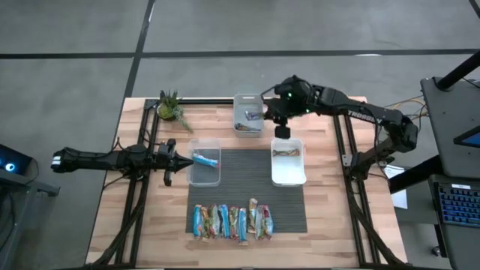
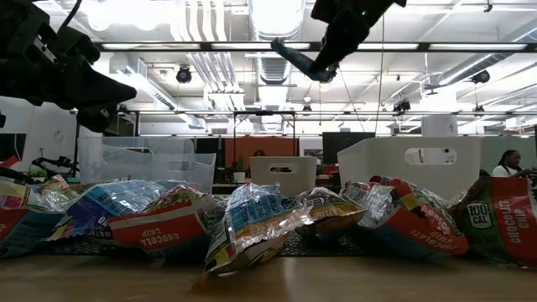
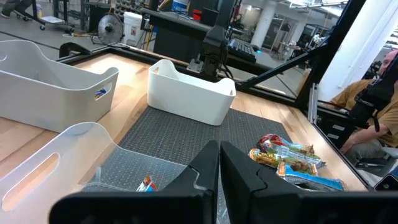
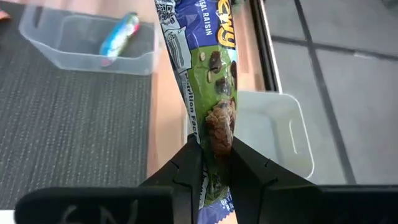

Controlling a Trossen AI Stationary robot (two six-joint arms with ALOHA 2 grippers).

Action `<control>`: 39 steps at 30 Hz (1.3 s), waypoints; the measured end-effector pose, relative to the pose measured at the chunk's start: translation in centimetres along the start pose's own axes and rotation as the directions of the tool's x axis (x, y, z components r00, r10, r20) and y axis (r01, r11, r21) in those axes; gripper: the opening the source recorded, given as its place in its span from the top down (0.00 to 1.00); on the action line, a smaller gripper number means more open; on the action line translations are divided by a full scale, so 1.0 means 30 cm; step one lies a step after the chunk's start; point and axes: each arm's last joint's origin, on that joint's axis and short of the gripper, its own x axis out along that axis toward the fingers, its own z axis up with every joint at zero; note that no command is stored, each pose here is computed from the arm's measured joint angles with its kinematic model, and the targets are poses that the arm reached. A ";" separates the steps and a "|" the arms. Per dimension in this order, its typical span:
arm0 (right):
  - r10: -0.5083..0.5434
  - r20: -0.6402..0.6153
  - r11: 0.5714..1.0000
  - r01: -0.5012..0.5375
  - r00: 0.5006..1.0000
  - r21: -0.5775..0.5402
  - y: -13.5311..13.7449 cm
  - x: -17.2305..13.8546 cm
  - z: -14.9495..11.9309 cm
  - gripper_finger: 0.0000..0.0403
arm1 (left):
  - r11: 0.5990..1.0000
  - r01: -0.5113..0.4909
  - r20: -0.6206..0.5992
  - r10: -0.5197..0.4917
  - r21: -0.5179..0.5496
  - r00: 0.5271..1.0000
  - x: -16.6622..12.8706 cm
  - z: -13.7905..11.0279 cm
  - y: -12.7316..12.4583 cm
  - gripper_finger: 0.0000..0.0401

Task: Pick and place Granola Bars by type
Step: Put the blue granola bar into the gray bin

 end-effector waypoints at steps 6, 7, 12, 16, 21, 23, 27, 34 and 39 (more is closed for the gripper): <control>-0.010 -0.055 0.999 0.011 0.998 0.030 -0.077 0.053 0.036 0.87 | 1.000 0.000 0.000 0.000 0.000 1.000 0.000 0.000 0.000 1.00; -0.011 -0.054 0.999 0.013 0.998 0.034 -0.088 0.063 0.048 0.87 | 1.000 0.000 0.000 0.000 0.000 1.000 0.000 0.000 0.000 1.00; 0.005 -0.100 0.999 -0.001 0.995 0.046 -0.136 0.122 0.084 0.87 | 1.000 0.000 0.000 0.000 0.000 1.000 0.000 0.000 0.000 1.00; 0.026 -0.164 0.997 -0.013 0.986 0.079 -0.174 0.170 0.094 0.87 | 1.000 0.000 0.000 0.000 0.000 1.000 0.000 0.000 0.000 1.00; 0.053 -0.244 0.986 -0.012 0.968 0.164 -0.224 0.237 0.091 0.87 | 1.000 0.000 0.000 0.000 0.000 1.000 0.000 0.000 0.000 1.00; 0.061 -0.264 0.982 -0.011 0.963 0.187 -0.241 0.260 0.093 0.87 | 1.000 0.000 0.000 0.000 0.000 1.000 0.000 0.000 0.000 1.00; 0.083 -0.312 0.974 -0.011 0.946 0.226 -0.268 0.320 0.085 0.87 | 1.000 0.000 0.000 0.000 0.000 1.000 0.000 0.000 0.000 1.00; 0.118 -0.389 0.961 -0.007 0.914 0.276 -0.307 0.406 0.034 0.87 | 1.000 0.000 0.000 0.000 0.000 1.000 0.000 0.000 0.000 1.00; 0.142 -0.436 0.957 -0.010 0.888 0.291 -0.322 0.440 -0.010 0.87 | 1.000 0.000 0.000 0.000 0.000 1.000 0.000 0.000 0.000 1.00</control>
